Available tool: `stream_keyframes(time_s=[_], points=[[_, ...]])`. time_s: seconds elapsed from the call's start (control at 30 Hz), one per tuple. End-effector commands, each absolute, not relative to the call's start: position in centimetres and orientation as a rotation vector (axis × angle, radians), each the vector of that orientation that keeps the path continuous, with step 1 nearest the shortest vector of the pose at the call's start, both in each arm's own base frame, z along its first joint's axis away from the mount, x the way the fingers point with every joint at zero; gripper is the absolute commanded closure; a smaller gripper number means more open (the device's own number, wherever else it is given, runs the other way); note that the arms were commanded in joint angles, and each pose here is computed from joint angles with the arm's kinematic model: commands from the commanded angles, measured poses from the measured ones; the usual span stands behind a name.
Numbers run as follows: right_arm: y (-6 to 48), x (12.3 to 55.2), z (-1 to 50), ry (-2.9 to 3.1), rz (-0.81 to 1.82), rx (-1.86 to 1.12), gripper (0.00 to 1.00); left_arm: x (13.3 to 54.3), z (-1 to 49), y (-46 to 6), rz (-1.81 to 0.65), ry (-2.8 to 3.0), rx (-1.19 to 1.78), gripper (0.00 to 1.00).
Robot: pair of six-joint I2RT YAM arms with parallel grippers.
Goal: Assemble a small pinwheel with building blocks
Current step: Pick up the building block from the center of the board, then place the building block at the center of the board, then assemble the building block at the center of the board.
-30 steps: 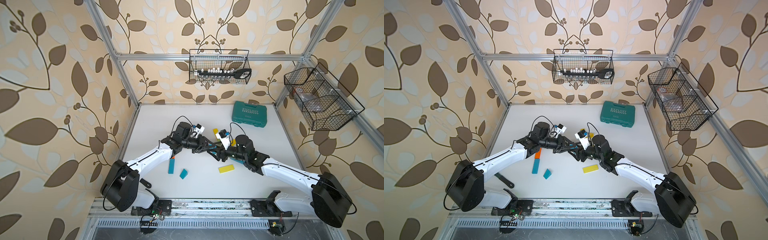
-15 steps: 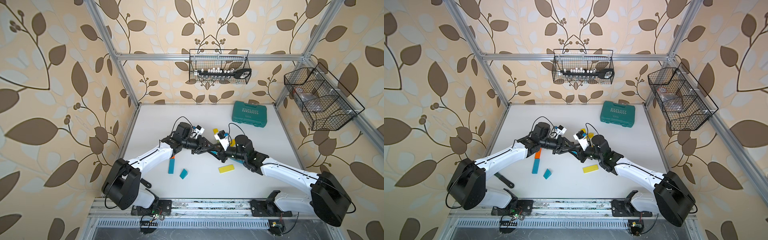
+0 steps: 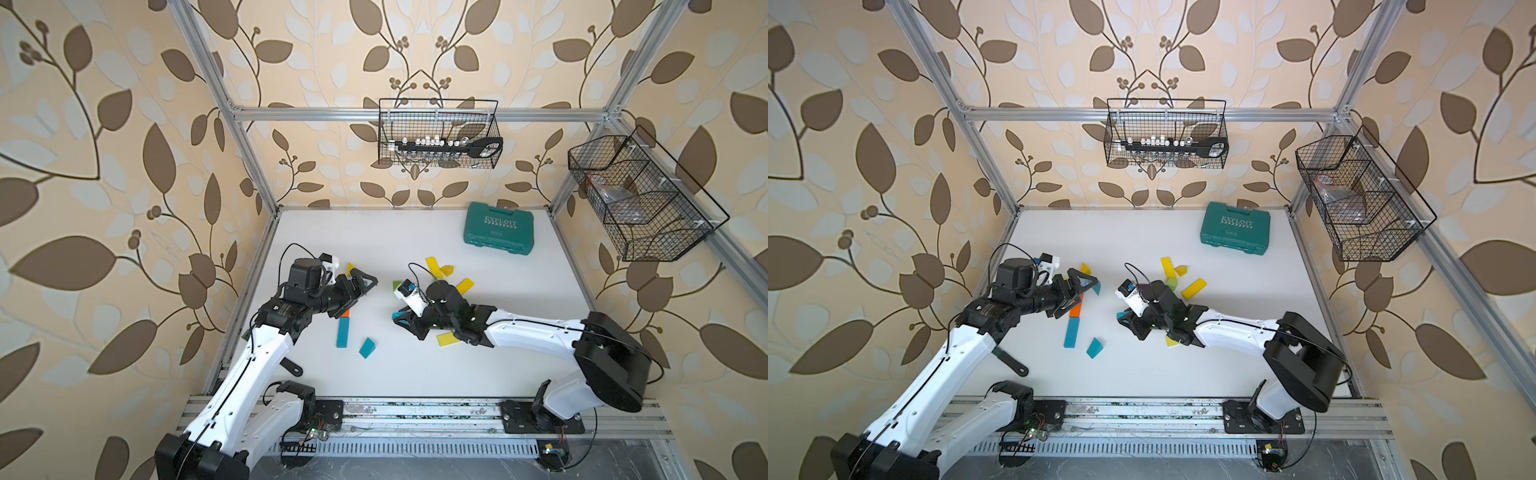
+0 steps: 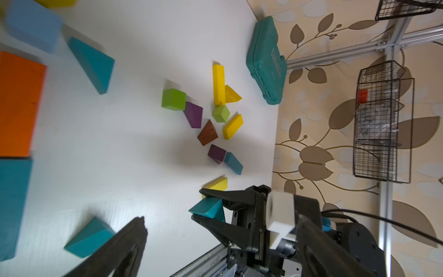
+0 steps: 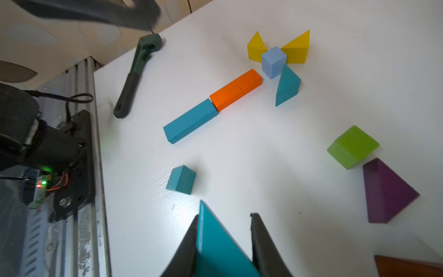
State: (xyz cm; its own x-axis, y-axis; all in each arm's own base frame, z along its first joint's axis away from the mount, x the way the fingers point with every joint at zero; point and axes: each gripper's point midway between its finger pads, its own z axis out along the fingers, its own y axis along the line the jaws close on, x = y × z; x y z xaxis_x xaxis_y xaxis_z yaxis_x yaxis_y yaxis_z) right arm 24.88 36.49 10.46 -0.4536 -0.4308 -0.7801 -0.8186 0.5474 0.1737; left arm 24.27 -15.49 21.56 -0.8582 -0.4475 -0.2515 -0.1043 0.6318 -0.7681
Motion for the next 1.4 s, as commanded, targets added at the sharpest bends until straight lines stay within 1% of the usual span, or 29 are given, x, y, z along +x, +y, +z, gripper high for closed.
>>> stream_keyframes(time_s=[0.0,0.1,0.23,0.43,0.5,0.53,0.57,0.6,0.73,0.77,0.83,1.0,1.13,1.27,1.37], points=[[37.4,26.4,7.9,2.105,0.539,-1.065,1.00,22.6,18.2,-12.1,-0.774,2.633,-0.492,0.01],[38.0,27.3,5.4,2.134,0.490,-1.082,1.00,22.2,17.5,-11.2,-0.679,2.684,-0.486,0.01],[38.5,27.5,3.5,2.147,0.487,-1.107,0.99,22.0,17.1,-11.6,-0.680,2.725,-0.393,0.01],[38.3,27.7,1.7,2.171,0.424,-1.161,0.87,21.6,16.0,-10.8,-0.581,2.806,-0.347,0.01],[38.3,27.7,1.8,2.174,0.422,-1.161,0.75,21.4,15.8,-10.8,-0.574,2.823,-0.340,0.01],[38.3,27.8,1.8,2.174,0.423,-1.160,0.71,21.2,15.7,-10.7,-0.567,2.833,-0.338,0.01],[38.3,27.7,2.0,2.171,0.427,-1.157,0.65,21.1,15.5,-10.6,-0.554,2.847,-0.331,0.01],[38.3,27.7,2.5,2.165,0.433,-1.146,0.55,20.9,15.4,-10.6,-0.547,2.861,-0.318,0.01],[37.8,27.6,4.4,2.141,0.450,-1.114,0.35,20.6,14.9,-11.1,-0.567,2.907,-0.258,0.01],[37.5,27.5,5.1,2.136,0.458,-1.102,0.32,20.7,14.9,-11.3,-0.580,2.916,-0.239,0.01],[37.0,27.3,6.8,2.124,0.484,-1.074,0.31,20.9,14.9,-11.8,-0.574,2.929,-0.190,0.01],[33.4,25.0,10.7,2.122,0.554,-0.963,0.21,21.6,14.8,-14.0,-0.376,2.990,0.036,0.01],[28.1,23.9,10.9,2.234,0.534,-0.736,0.15,22.0,12.9,-16.4,-0.201,3.096,0.174,0.03],[23.2,23.3,10.9,2.328,0.501,-0.490,0.14,22.6,10.8,-18.3,-0.155,3.153,0.157,0.05],[21.0,23.0,11.5,2.312,0.465,-0.411,0.13,23.1,9.9,-20.1,-0.102,3.169,0.154,0.06]])
